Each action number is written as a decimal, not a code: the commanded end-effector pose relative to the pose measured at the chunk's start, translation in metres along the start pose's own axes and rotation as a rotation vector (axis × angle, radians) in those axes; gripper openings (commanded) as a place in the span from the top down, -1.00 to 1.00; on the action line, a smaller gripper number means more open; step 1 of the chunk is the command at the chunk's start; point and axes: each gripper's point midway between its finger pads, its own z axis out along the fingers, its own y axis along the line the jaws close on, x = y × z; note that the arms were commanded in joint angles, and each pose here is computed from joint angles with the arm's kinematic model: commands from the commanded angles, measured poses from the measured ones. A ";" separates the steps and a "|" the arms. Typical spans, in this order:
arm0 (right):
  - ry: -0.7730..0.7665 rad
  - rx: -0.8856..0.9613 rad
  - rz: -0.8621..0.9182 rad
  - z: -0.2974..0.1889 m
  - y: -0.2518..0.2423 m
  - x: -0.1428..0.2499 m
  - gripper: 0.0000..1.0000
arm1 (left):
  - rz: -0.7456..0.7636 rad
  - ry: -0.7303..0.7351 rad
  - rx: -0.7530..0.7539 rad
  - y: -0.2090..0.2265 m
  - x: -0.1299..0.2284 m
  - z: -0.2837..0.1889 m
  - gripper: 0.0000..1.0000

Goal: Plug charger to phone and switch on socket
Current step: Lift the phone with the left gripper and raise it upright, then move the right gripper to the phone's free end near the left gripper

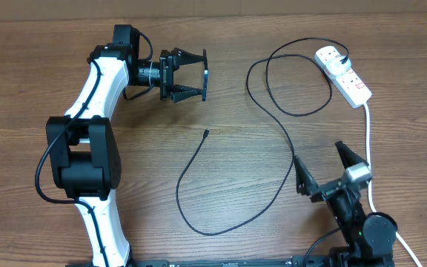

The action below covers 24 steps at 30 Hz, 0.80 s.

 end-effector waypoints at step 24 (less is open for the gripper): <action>0.678 -0.460 0.478 0.142 0.044 -0.070 -1.00 | -0.015 -0.002 0.012 -0.011 0.000 -0.003 -0.32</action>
